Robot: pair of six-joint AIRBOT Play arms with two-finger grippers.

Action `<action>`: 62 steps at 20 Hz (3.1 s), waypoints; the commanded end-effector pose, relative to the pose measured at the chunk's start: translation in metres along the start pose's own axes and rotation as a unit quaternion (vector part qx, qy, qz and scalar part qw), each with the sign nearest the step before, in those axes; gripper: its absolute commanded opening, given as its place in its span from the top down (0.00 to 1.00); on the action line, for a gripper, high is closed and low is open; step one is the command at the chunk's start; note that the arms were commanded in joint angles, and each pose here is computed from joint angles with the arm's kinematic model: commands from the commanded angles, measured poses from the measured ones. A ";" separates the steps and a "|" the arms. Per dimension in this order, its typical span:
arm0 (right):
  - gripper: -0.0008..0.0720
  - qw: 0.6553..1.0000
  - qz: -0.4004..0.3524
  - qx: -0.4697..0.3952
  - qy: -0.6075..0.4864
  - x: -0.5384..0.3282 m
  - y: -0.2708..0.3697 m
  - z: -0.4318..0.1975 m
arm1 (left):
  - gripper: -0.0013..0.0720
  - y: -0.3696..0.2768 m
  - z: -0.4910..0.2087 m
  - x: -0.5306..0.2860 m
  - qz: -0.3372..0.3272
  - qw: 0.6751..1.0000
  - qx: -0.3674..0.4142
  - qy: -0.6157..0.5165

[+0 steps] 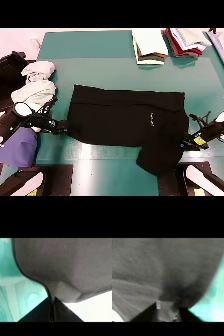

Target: Fold the shirts.

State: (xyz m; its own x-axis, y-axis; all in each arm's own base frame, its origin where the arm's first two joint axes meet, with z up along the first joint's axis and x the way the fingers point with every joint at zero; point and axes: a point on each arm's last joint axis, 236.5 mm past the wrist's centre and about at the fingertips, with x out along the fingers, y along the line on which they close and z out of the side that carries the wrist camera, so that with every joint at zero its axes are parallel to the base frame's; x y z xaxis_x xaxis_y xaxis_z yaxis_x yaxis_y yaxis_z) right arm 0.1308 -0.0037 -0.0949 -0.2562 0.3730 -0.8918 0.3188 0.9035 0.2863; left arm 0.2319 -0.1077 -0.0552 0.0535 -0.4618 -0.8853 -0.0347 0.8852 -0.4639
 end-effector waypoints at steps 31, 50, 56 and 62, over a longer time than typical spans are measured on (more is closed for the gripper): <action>0.45 0.952 0.013 -0.134 -0.276 -0.196 0.097 0.255 | 0.31 -0.044 0.262 -0.033 -0.050 0.984 0.018 -0.167; 0.68 0.954 0.234 -0.063 -0.179 -0.100 0.060 0.240 | 0.95 -0.216 0.222 0.031 -0.112 0.976 0.123 -0.143; 0.96 0.930 0.217 -0.161 -0.249 -0.198 0.115 0.223 | 0.95 -0.256 0.210 0.105 -0.120 0.976 0.151 -0.100; 0.96 0.886 0.197 -0.283 -0.311 -0.264 0.233 0.169 | 0.95 -0.284 0.206 0.159 -0.129 0.975 0.166 -0.074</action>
State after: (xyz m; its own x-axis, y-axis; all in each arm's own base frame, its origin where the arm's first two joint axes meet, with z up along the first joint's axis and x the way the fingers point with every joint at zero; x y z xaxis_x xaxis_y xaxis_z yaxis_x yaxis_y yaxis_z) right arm 0.4298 0.0293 0.0994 0.3551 0.6401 -0.6813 -0.1718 0.7611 0.6255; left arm 0.4556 -0.4022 -0.0416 0.1817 -0.6764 -0.7138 0.3185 0.7272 -0.6080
